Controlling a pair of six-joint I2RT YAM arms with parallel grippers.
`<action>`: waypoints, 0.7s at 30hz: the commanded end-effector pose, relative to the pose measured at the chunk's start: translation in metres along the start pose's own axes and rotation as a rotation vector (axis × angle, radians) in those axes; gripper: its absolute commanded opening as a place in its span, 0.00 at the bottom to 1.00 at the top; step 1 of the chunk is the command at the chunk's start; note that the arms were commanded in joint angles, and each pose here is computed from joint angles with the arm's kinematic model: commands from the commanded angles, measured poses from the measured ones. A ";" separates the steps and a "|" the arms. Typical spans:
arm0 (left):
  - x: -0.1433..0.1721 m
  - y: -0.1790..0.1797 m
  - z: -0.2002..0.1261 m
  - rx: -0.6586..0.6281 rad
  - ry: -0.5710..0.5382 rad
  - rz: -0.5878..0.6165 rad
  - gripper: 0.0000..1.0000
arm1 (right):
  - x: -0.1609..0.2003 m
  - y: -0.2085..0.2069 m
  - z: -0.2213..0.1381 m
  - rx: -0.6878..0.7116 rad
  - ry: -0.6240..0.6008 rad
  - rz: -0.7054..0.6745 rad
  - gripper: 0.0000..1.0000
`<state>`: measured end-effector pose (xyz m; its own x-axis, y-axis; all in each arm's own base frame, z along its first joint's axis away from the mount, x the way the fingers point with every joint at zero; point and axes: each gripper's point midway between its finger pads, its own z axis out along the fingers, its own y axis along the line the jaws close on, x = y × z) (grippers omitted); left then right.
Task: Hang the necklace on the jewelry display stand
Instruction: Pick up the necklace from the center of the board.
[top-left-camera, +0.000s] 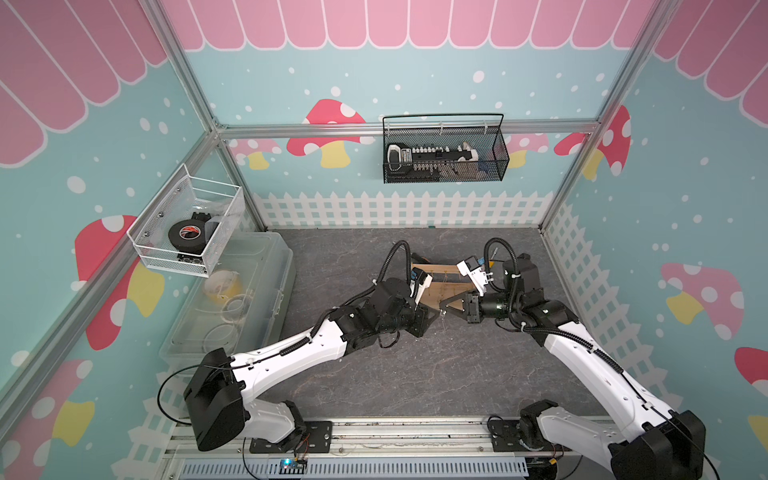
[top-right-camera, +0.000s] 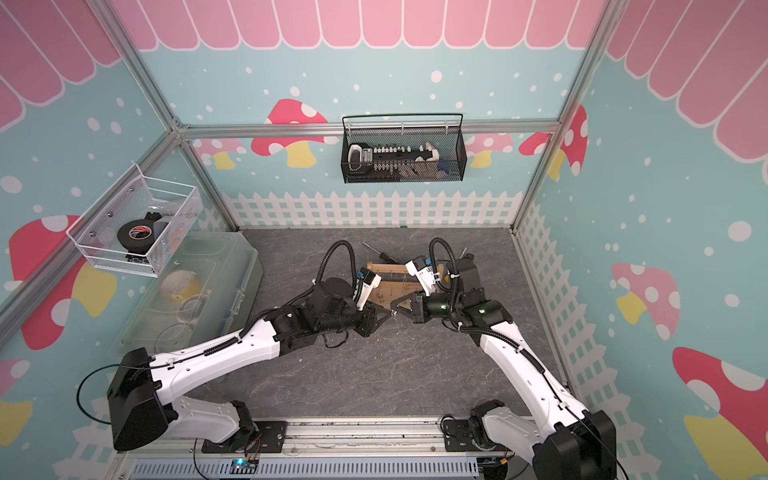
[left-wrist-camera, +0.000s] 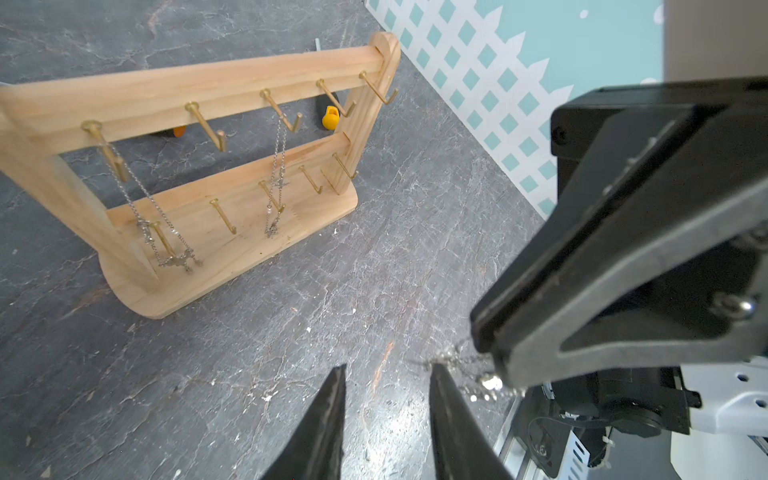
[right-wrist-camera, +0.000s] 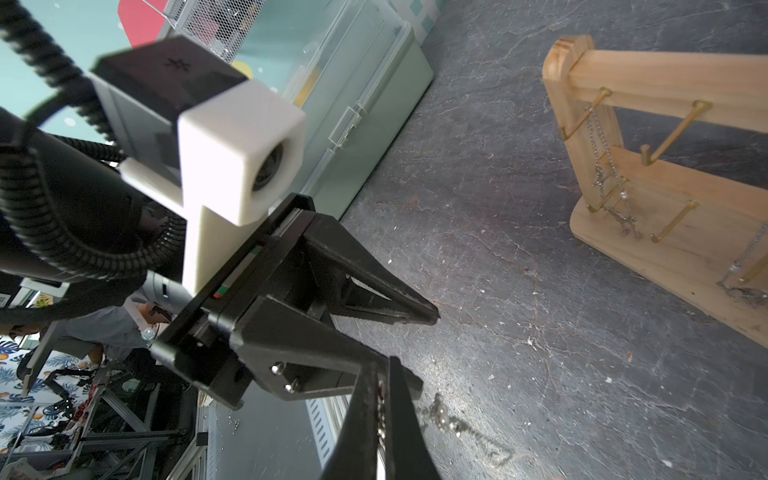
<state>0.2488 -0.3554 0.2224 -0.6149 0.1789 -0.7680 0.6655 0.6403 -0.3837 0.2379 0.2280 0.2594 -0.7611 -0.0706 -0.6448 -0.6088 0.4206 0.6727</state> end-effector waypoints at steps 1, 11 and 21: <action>-0.005 -0.004 -0.001 0.020 -0.036 0.032 0.34 | -0.002 0.015 -0.002 -0.049 0.006 -0.016 0.00; -0.005 -0.012 -0.002 0.067 -0.047 0.029 0.36 | -0.003 0.013 -0.001 -0.051 0.006 0.000 0.00; -0.009 -0.024 -0.010 0.134 -0.070 0.032 0.36 | 0.002 0.009 0.001 -0.044 0.015 0.002 0.00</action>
<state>0.2415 -0.3621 0.2265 -0.5962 0.1598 -0.7868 0.7013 0.5807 -0.4134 0.2346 0.2298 0.2618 -0.7703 -0.0709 -0.6337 -0.6044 0.3981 0.6901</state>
